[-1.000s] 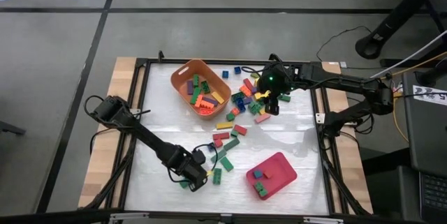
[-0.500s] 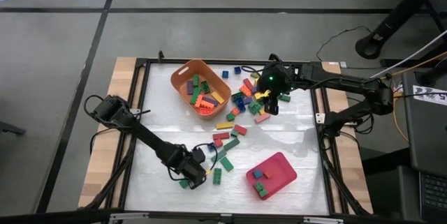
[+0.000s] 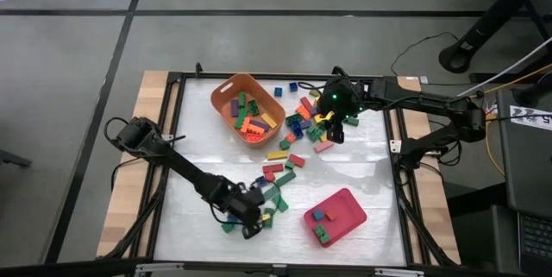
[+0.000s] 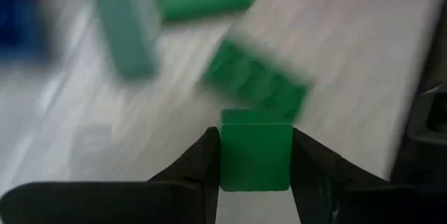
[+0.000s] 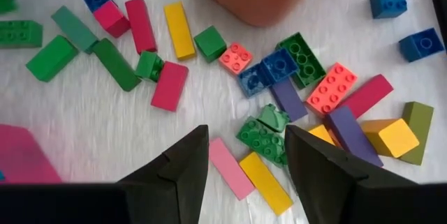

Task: Sort blocks by size
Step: Put the small green block into the red bin, then put the small green game piece into the red bin

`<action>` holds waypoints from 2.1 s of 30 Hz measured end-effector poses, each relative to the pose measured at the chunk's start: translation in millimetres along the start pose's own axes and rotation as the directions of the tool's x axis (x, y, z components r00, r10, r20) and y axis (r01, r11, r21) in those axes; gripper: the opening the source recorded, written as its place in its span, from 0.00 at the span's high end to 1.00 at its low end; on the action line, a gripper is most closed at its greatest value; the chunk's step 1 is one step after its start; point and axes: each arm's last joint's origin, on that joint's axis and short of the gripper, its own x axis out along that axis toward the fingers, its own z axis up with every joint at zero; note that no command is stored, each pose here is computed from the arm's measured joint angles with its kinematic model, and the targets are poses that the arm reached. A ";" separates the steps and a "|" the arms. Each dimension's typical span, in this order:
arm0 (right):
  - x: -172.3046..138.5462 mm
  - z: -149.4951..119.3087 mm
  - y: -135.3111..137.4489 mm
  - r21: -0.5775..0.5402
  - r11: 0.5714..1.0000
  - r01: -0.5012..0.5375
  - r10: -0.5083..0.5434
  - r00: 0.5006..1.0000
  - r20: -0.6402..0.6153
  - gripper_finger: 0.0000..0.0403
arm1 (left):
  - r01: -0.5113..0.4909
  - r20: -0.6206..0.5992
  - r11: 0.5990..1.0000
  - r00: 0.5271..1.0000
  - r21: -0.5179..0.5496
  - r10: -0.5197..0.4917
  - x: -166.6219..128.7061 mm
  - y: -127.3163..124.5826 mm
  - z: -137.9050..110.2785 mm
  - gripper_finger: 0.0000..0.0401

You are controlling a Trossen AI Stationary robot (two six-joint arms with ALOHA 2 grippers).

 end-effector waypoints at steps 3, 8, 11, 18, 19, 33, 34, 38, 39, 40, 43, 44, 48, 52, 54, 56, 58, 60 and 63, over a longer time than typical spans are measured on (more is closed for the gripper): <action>0.0 1.5 -0.2 -0.002 1.000 0.002 -0.002 1.000 0.016 0.53 | 0.103 0.102 0.993 0.989 0.053 -0.108 0.0 -6.1 16.2 0.72; 0.0 4.4 -0.6 -0.006 1.000 0.006 -0.006 0.999 0.044 0.53 | 0.249 0.337 0.950 0.892 0.189 -0.301 -3.5 -15.7 50.8 0.72; -0.1 5.9 -0.7 -0.008 1.000 0.008 -0.007 0.998 0.060 0.53 | 0.261 0.450 0.915 0.807 0.309 -0.382 5.4 -18.0 65.8 0.72; -0.1 6.1 -0.8 -0.016 1.000 0.009 -0.008 0.998 0.063 0.53 | 0.168 0.513 0.879 0.756 0.446 -0.406 48.7 -17.3 80.6 0.63; -0.1 6.1 -0.8 -0.016 1.000 0.009 -0.008 0.998 0.063 0.53 | 0.163 0.518 0.876 0.752 0.454 -0.408 52.1 -18.3 83.6 0.62; 1.3 7.0 5.2 -0.017 0.994 -0.106 0.107 0.992 0.070 0.53 | 0.077 0.507 0.855 0.777 0.513 -0.374 59.2 -19.8 96.2 0.53; 2.7 7.5 7.5 -0.012 0.993 -0.113 0.114 0.991 0.067 0.53 | 0.070 0.498 0.858 0.789 0.510 -0.360 52.3 -19.1 98.4 0.53; 11.0 11.8 21.0 -0.028 0.991 -0.129 0.131 0.989 0.064 0.53 | 0.038 0.438 0.872 0.854 0.487 -0.281 24.7 -12.1 103.9 0.53; 14.5 13.4 25.2 -0.037 0.990 -0.133 0.136 0.989 0.063 0.53 | 0.027 0.419 0.875 0.871 0.483 -0.257 17.0 -9.5 104.7 0.53; 18.7 15.3 30.0 -0.052 0.990 -0.133 0.137 0.989 0.062 0.53 | 0.016 0.401 0.878 0.885 0.479 -0.235 9.7 -6.8 105.4 0.53; 31.6 20.9 45.5 -0.095 0.989 -0.117 0.123 0.990 0.067 0.53 | -0.015 0.356 0.877 0.917 0.481 -0.180 -16.6 -0.4 106.2 0.55; 36.1 22.0 49.4 -0.094 0.991 -0.098 0.104 0.992 0.064 0.53 | -0.026 0.348 0.872 0.922 0.489 -0.167 -24.2 1.6 106.7 0.56; 57.1 22.8 66.5 -0.102 0.995 -0.010 0.012 1.000 0.024 0.53 | -0.104 0.344 0.858 0.935 0.502 -0.088 -53.1 8.4 105.1 0.57; 79.6 20.7 80.2 -0.111 0.993 0.044 -0.047 0.998 -0.028 0.53 | -0.269 0.421 0.842 0.905 0.467 0.056 -89.2 16.7 103.4 0.57; 91.5 21.4 86.2 -0.124 0.991 0.047 -0.051 0.998 -0.033 0.53 | -0.343 0.437 0.824 0.890 0.451 0.131 -102.1 23.0 100.5 0.57; 102.9 22.4 90.5 -0.132 0.990 0.043 -0.048 0.998 -0.034 0.53 | -0.393 0.445 0.804 0.877 0.447 0.181 -113.5 29.8 98.1 0.57; 115.1 24.8 94.3 -0.130 0.991 0.039 -0.042 0.999 -0.017 0.53 | -0.411 0.445 0.797 0.872 0.442 0.203 -123.7 37.3 93.9 0.57; 126.4 25.3 95.7 -0.109 0.993 0.049 -0.051 0.999 -0.017 0.53 | -0.416 0.449 0.800 0.869 0.433 0.209 -131.0 45.6 89.6 0.57; 142.4 25.6 95.9 -0.092 0.994 0.063 -0.065 0.998 -0.018 0.53 | -0.430 0.435 0.790 0.870 0.437 0.233 -134.7 61.0 79.4 0.57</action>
